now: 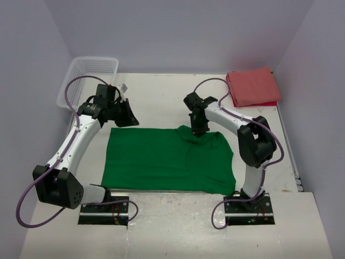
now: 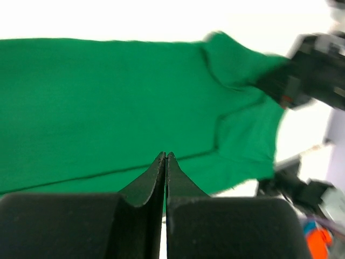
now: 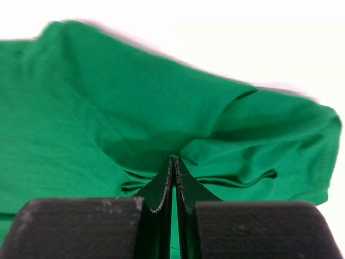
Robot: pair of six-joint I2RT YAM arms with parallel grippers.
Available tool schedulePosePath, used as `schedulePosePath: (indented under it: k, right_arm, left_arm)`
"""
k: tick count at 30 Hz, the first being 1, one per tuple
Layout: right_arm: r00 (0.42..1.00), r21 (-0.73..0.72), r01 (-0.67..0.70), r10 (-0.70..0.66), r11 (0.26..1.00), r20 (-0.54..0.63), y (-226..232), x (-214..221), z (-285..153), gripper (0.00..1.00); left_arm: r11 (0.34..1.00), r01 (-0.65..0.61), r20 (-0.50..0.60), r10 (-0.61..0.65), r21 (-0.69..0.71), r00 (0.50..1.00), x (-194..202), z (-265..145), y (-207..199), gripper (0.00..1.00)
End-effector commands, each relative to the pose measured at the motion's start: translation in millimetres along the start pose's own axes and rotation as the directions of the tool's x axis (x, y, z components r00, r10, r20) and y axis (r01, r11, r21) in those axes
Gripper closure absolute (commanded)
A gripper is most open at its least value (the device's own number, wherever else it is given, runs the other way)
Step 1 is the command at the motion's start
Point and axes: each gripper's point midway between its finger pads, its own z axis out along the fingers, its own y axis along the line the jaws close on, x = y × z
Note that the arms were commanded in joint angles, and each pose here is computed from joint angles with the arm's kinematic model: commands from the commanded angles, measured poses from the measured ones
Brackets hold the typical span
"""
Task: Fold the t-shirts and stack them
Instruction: Grap the side of the flattened tshirt furthest away from the robot with both arms
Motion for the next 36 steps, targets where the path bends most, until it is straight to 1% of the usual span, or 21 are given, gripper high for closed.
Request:
schedulePosePath:
  k: [1, 2, 3, 4, 5, 7, 8, 10, 11, 13, 17, 18, 19, 21, 28, 32, 36]
  right_arm:
    - [0.989, 0.000, -0.012, 0.012, 1.000, 0.145, -2.2, -30.3, -43.6, 1.00]
    - [0.987, 0.003, -0.009, 0.008, 1.000, 0.162, -2.8, -34.9, -47.9, 1.00]
    - [0.985, 0.001, -0.005, 0.005, 1.000, 0.173, -2.6, -36.5, -51.5, 1.00]
    - [0.983, -0.001, 0.007, -0.007, 1.000, 0.182, -2.8, -39.0, -53.3, 1.00]
    - [0.981, 0.008, 0.010, -0.011, 1.000, 0.194, -4.7, -41.5, -54.8, 1.00]
    - [0.976, 0.012, 0.026, -0.028, 1.000, 0.214, -5.8, -45.3, -57.6, 1.00]
    - [0.974, 0.017, 0.031, -0.034, 0.999, 0.224, -6.4, -47.8, -58.5, 1.00]
    - [0.973, 0.021, 0.042, -0.046, 0.999, 0.227, -6.2, -50.4, -59.4, 1.00]
    - [0.970, 0.013, 0.046, -0.048, 0.999, 0.239, -4.0, -54.9, -63.5, 1.00]
    - [0.967, 0.010, 0.057, -0.057, 0.998, 0.249, -3.1, -58.2, -68.0, 1.00]
    - [0.959, -0.021, 0.076, -0.067, 0.997, 0.275, 0.8, -61.7, -77.7, 1.00]
    - [0.958, -0.026, 0.079, -0.069, 0.997, 0.278, 1.5, -61.8, -78.2, 1.00]
    - [0.957, -0.028, 0.084, -0.073, 0.996, 0.279, 1.4, -62.0, -77.6, 1.00]
    - [0.960, -0.022, 0.093, -0.084, 0.995, 0.268, 1.0, -59.2, -73.2, 1.00]
    - [0.958, -0.048, 0.105, -0.089, 0.993, 0.271, 3.4, -56.1, -72.9, 1.00]
    - [0.959, -0.068, 0.102, -0.080, 0.992, 0.273, 2.5, -54.9, -74.6, 1.00]
    - [0.960, -0.075, 0.092, -0.069, 0.993, 0.271, -0.3, -54.2, -73.1, 1.00]
  left_arm:
    - [0.967, 0.068, 0.086, -0.048, -0.245, 0.995, -13.6, 3.7, 48.7, 1.00]
    - [0.948, 0.105, 0.059, -0.092, -0.301, 0.994, -9.8, 12.6, 66.4, 1.00]
    - [0.945, 0.127, 0.034, -0.122, -0.301, 0.992, -7.1, 18.8, 71.1, 1.00]
    - [0.947, 0.134, 0.019, -0.134, -0.292, 0.991, -6.8, 25.3, 73.3, 0.98]
    - [0.938, 0.155, 0.002, -0.162, -0.310, 0.987, -7.2, 36.3, 82.7, 0.93]
    - [0.933, 0.164, 0.012, -0.169, -0.320, 0.986, -16.6, 43.7, 88.9, 0.89]
    - [0.920, 0.183, 0.031, -0.183, -0.348, 0.983, -26.3, 48.1, 98.3, 0.81]
    - [0.888, 0.201, 0.066, -0.191, -0.414, 0.979, -37.6, 51.9, 118.9, 0.73]
    - [0.863, 0.234, 0.052, -0.236, -0.448, 0.970, -37.3, 56.4, 137.2, 0.71]
    - [0.855, 0.254, 0.064, -0.254, -0.451, 0.965, -49.7, 59.6, 146.5, 0.71]
    - [0.806, 0.301, 0.109, -0.286, -0.511, 0.952, -73.3, 62.1, 182.0, 0.70]
    - [0.785, 0.297, 0.132, -0.270, -0.544, 0.954, -79.6, 60.0, 190.8, 0.70]
    - [0.765, 0.293, 0.114, -0.280, -0.574, 0.953, -76.6, 62.1, 198.6, 0.69]
    - [0.746, 0.292, 0.130, -0.270, -0.599, 0.954, -85.7, 60.2, 205.0, 0.69]
    - [0.670, 0.260, 0.069, -0.298, -0.695, 0.952, -71.3, 68.3, 230.0, 0.71]
    - [0.633, 0.240, 0.056, -0.297, -0.736, 0.953, -63.8, 66.1, 240.3, 0.70]
    - [0.634, 0.234, 0.051, -0.293, -0.738, 0.955, -61.7, 68.2, 243.4, 0.68]
